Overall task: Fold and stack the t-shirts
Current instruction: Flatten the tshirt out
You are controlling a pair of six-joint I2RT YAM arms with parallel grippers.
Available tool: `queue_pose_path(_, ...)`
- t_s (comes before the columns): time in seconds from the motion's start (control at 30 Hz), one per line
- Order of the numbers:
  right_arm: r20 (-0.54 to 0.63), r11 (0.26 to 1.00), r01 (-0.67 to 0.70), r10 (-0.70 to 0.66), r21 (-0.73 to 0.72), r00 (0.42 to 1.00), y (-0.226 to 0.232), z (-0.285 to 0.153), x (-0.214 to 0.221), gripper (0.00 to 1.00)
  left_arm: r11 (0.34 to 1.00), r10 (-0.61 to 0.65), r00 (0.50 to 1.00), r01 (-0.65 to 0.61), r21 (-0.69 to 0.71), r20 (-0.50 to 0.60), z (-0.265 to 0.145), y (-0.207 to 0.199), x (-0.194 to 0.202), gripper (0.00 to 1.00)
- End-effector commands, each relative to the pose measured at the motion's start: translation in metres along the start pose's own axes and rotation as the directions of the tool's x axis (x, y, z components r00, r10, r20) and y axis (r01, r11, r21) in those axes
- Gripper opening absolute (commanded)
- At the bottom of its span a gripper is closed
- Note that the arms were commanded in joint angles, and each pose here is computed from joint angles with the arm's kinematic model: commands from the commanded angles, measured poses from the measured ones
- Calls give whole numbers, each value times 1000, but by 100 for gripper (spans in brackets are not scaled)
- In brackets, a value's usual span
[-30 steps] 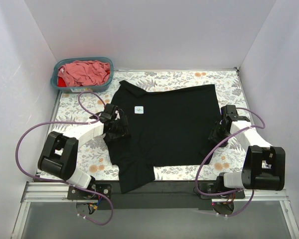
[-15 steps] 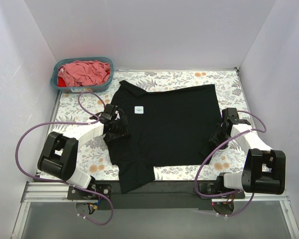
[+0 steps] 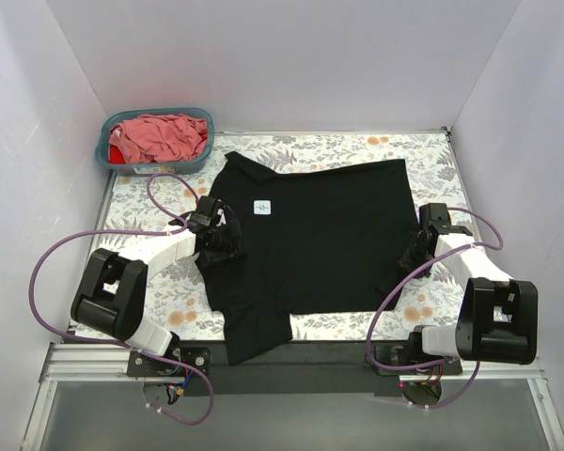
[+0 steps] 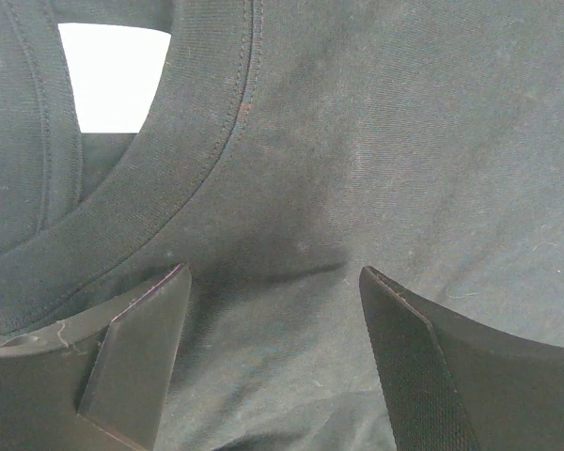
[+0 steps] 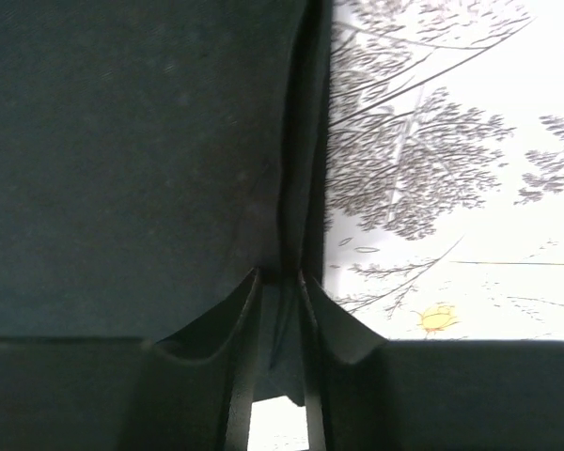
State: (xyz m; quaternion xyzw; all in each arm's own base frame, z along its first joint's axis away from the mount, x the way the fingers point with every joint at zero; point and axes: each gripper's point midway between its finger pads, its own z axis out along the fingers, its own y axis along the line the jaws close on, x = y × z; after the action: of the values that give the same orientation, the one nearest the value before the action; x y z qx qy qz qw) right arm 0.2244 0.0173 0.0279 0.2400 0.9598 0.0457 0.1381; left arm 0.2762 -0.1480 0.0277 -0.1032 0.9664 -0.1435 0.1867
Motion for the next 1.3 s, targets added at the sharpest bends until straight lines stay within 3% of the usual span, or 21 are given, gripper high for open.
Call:
queue_pose_path(0.0,31,998,-4,3,56,1000,-13,2,-7,25,997,3,1000,-4,-76,-23,9,20,11,72)
queue_pose_path(0.2,50,995,-6,2,98,999,-25,0,-12,1,997,1,1000,-3,-79,-21,8,20,10,72)
queue_pose_path(0.43,68,995,-12,5,102,998,-33,-4,-19,1,997,2,1000,-4,-80,-24,8,20,12,72)
queue_pose_path(0.47,76,997,-6,-1,81,997,-29,-5,-22,3,997,2,1000,-4,-81,-24,8,20,11,72)
queue_pose_path(0.53,72,1000,3,-5,20,997,-19,-5,-20,23,997,2,1000,-4,-79,-24,8,20,11,72)
queue_pose_path(0.6,103,999,2,2,-34,995,-10,-8,-22,34,997,2,1000,-4,-77,-24,8,19,11,72)
queue_pose_path(0.7,172,997,4,9,-77,985,-2,-15,-32,39,997,1,1000,-3,-78,-25,8,20,11,72)
queue_pose_path(0.87,195,984,7,28,-176,980,14,-19,-34,42,997,1,1000,-3,-77,-26,8,20,11,72)
queue_pose_path(1.27,160,982,-21,52,-189,986,14,0,-26,42,997,5,999,-7,-80,-31,9,20,12,72)
